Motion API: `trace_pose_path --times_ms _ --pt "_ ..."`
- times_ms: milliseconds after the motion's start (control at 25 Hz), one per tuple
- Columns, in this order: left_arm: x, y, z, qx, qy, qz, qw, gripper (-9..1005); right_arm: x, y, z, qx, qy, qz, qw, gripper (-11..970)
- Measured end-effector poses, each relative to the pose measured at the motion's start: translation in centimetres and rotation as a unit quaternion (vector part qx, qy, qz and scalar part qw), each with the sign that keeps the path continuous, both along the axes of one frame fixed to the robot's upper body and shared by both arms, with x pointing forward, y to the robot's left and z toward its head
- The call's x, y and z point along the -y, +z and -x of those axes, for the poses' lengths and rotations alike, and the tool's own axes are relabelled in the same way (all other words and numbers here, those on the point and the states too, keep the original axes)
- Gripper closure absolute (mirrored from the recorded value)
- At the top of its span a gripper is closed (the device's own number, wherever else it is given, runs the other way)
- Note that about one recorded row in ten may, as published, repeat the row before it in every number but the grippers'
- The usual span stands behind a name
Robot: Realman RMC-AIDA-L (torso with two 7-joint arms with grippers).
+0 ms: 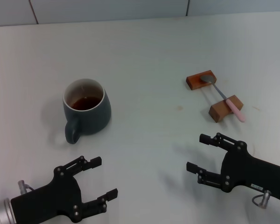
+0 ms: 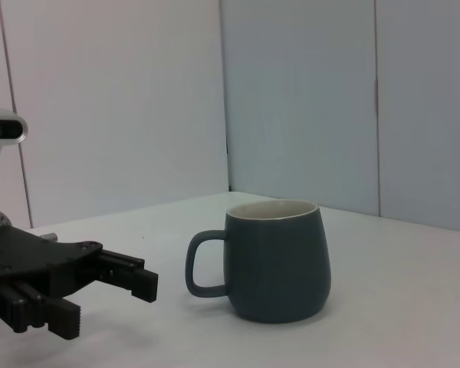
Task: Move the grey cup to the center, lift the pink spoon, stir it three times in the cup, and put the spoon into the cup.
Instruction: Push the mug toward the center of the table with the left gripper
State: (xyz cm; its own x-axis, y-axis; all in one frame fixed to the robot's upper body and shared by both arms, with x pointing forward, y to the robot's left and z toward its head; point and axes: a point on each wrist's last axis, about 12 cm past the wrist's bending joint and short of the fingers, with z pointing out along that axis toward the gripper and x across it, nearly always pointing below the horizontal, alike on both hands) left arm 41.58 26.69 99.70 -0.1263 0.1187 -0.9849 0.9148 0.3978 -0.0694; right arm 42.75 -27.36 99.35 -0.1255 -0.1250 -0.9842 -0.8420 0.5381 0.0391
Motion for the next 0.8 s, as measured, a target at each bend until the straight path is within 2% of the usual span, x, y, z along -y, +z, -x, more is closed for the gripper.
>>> trace_pose_path --times_ms 800 --pt "0.01 0.27 0.06 -0.001 0.005 0.016 1.000 209 -0.08 0.02 0.03 0.000 0.001 -0.002 1.000 176"
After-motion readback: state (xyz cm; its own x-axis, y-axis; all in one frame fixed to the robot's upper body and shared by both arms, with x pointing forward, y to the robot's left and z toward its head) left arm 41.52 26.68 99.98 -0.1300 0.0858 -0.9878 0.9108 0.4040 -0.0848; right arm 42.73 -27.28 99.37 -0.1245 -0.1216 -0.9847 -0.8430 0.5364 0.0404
